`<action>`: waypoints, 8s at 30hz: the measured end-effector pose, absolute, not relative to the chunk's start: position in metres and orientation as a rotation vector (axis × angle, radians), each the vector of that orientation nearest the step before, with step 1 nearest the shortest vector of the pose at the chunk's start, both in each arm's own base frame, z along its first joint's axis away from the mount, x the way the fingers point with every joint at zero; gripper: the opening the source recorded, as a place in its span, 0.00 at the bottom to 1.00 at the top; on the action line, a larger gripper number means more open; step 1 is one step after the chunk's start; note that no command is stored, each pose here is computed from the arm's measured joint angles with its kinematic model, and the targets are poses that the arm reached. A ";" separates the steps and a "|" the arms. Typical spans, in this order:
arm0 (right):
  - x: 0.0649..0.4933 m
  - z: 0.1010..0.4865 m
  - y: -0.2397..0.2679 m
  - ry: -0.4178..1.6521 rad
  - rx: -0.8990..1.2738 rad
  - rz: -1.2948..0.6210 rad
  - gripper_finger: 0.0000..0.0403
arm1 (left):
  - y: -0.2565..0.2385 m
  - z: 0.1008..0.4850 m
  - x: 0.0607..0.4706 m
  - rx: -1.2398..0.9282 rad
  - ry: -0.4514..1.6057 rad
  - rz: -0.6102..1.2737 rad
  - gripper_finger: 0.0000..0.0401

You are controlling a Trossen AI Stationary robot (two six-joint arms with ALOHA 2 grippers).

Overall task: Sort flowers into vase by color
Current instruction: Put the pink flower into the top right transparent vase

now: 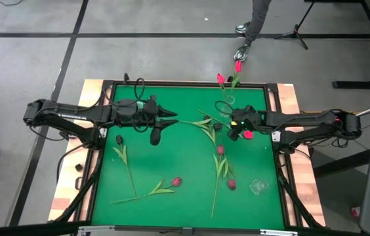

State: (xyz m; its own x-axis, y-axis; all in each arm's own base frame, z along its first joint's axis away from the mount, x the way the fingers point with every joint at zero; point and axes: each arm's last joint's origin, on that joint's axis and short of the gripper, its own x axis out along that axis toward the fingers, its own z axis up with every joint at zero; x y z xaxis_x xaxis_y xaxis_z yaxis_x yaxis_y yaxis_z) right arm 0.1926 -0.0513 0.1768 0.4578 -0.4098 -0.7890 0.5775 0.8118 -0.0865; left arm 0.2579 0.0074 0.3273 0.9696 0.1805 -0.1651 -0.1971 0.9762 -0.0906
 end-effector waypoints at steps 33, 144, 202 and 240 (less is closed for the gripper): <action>0.194 0.129 -0.071 1.032 0.302 -0.560 0.34 | 0.007 0.324 0.257 -0.104 0.195 0.196 0.29; 0.297 0.306 0.031 0.868 -0.027 -0.144 0.03 | -0.008 0.256 0.363 0.294 0.592 0.220 0.02; 0.180 0.355 0.057 -0.024 -0.054 -0.271 0.54 | 0.028 0.346 0.357 -0.319 -0.438 0.020 0.00; 0.267 0.368 0.025 -0.113 -0.090 -0.105 0.54 | 0.018 0.313 0.373 -0.199 -0.216 0.076 0.00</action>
State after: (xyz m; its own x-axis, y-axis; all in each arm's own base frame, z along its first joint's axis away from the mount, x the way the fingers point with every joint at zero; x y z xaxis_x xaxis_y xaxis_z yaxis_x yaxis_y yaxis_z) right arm 0.2666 0.0246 0.3677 0.9881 -0.0997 0.1174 0.1098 0.9904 -0.0835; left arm 0.3734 0.0177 0.3130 0.9740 0.0965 0.2050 -0.0539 0.9775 -0.2040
